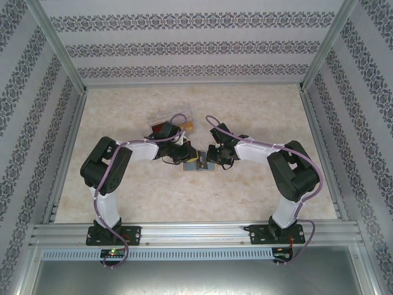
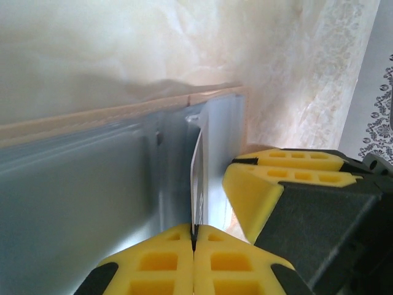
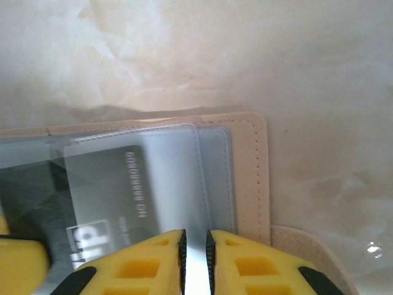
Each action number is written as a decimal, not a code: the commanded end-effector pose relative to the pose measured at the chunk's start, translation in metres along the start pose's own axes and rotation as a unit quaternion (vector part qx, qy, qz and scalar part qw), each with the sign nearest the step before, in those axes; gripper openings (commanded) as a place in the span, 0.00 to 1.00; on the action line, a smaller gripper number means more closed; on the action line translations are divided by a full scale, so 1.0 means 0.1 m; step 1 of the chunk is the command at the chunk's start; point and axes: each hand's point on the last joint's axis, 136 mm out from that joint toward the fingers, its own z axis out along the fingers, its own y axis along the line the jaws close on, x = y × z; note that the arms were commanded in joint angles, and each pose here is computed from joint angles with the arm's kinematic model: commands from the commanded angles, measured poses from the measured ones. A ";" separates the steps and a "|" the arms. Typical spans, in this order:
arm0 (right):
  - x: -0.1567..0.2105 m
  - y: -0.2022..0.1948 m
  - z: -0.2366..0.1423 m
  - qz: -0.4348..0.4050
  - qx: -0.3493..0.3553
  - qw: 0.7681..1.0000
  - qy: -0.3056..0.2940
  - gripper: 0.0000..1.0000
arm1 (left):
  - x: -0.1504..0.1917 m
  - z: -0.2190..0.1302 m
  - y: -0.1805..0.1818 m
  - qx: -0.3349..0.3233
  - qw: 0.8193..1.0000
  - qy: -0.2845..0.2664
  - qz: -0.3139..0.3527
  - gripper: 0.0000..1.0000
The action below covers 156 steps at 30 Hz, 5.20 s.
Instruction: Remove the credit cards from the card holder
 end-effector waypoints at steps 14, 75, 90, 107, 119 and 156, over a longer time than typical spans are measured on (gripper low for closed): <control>-0.17 0.44 -0.74 -0.037 -0.152 0.986 -0.054 0.49 | -0.17 -1.03 -0.07 -0.069 0.987 -0.094 0.115 0.00; -1.01 1.66 -1.99 0.045 -0.528 0.845 -0.075 0.08 | -0.39 -1.89 -1.74 0.327 0.923 -0.190 0.069 0.34; -0.97 1.51 -1.90 0.020 -0.484 0.870 -0.086 0.42 | -0.45 -1.84 -1.67 0.267 0.935 -0.205 0.110 0.00; -0.71 0.55 -1.16 -0.033 -0.264 0.958 -0.112 0.95 | -0.43 -2.00 -0.93 -0.103 0.869 -0.219 0.432 0.00; -0.67 0.48 -1.12 -0.057 -0.254 0.960 -0.099 0.98 | -0.77 -1.59 -0.45 -0.196 0.805 -0.093 0.553 0.00; -0.67 0.79 -1.29 -0.039 -0.254 0.963 -0.079 0.98 | -1.31 -1.28 0.52 -0.264 0.766 0.094 0.578 0.00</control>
